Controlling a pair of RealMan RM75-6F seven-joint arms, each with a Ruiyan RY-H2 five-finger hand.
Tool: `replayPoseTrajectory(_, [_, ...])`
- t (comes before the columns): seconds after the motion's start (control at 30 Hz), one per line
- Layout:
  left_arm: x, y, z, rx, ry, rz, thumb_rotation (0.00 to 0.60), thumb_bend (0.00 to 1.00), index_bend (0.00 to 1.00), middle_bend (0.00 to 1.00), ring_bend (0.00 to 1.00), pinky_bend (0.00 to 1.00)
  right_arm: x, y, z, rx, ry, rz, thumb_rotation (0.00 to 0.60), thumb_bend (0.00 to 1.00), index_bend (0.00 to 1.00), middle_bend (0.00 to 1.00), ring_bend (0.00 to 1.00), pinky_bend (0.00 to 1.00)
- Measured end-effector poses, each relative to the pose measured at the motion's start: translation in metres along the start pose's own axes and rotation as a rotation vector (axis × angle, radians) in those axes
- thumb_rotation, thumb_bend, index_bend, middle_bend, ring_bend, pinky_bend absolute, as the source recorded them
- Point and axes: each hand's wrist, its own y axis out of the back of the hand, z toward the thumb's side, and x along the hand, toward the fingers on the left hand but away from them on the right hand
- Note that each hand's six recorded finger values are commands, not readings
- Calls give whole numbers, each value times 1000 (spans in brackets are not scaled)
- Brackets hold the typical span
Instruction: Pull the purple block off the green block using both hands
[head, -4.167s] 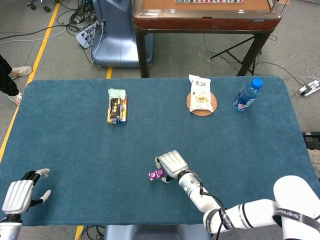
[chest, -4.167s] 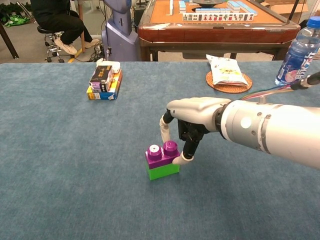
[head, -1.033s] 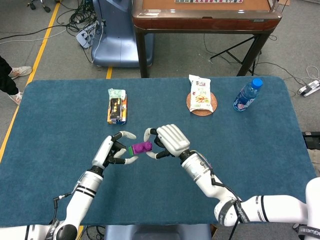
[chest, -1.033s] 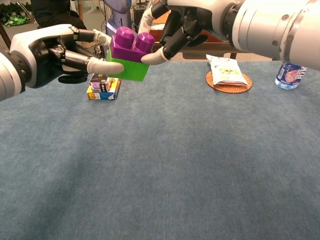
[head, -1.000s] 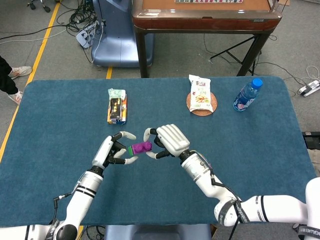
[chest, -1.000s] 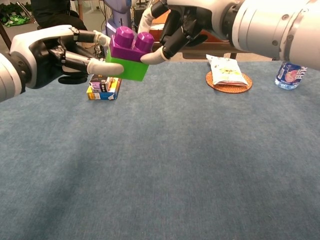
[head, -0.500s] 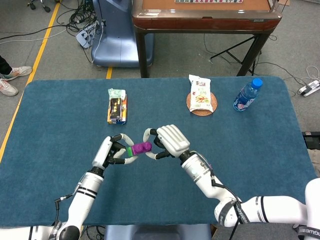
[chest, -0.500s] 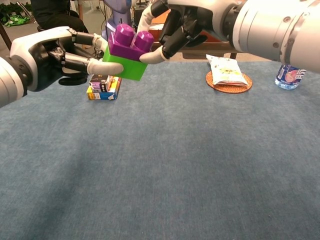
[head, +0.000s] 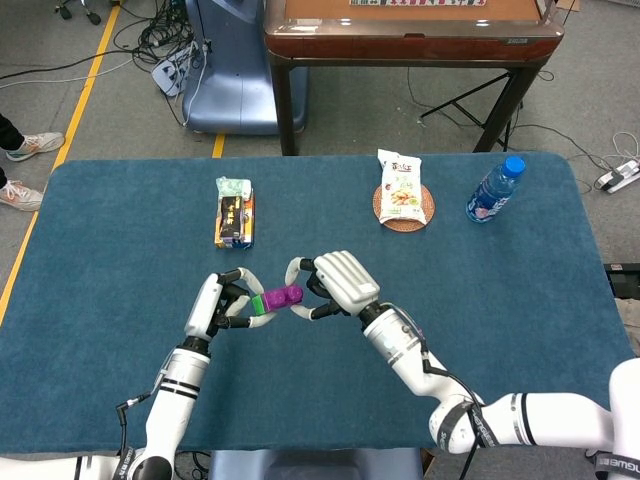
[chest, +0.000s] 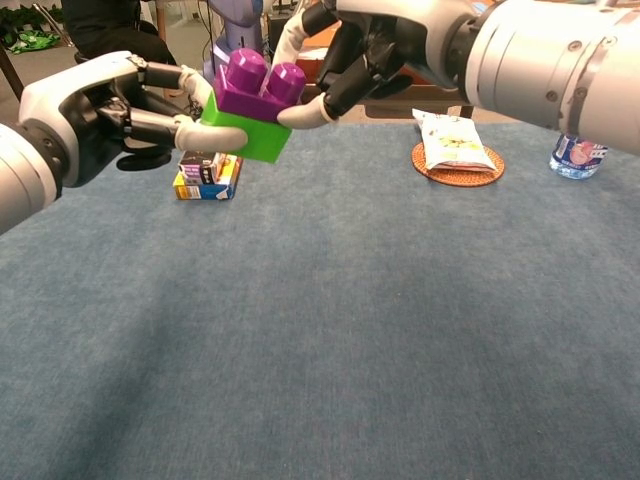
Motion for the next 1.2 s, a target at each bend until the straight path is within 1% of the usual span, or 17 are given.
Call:
replayPoseTrajectory(0.4, [-2,-2,-7,12,15,-10,600,112,904,1000,1000,1000,5,7,-2,-18,9,-14,600,407,620,1000,1000,1000])
replayPoseTrajectory(0.6, [-6,-3,-17,57,32,-20,600,112,903,1000,1000,1000,12,10,-16,7,-19,-31,600,406,620,1000,1000,1000])
replayPoseTrajectory(0.7, [-8,-4,-24,99,45,-36,600,112,902,1000,1000,1000,17,12,-28,45,-48,-48,600,406,620,1000,1000,1000])
replayPoseTrajectory(0.93, [-9,-13,-41,244,63,-84,600,112,879,1000,1000,1000,26,10,-63,155,-129,-73,600,406,620,1000,1000,1000])
replayPoseTrajectory(1.1, [-9,-25,-47,336,53,-123,600,112,846,1000,1000,1000,30,-1,-90,251,-198,-57,600,396,620,1000,1000,1000])
replayPoseTrajectory(1.17, [-9,-30,-49,378,44,-140,600,112,825,1000,1000,1000,32,-6,-99,278,-220,-46,600,374,619,1000,1000,1000])
replayPoseTrajectory(1.2, [-9,-32,-49,397,39,-147,600,112,809,1000,1000,1000,32,-9,-104,291,-232,-39,600,347,611,1000,1000,1000])
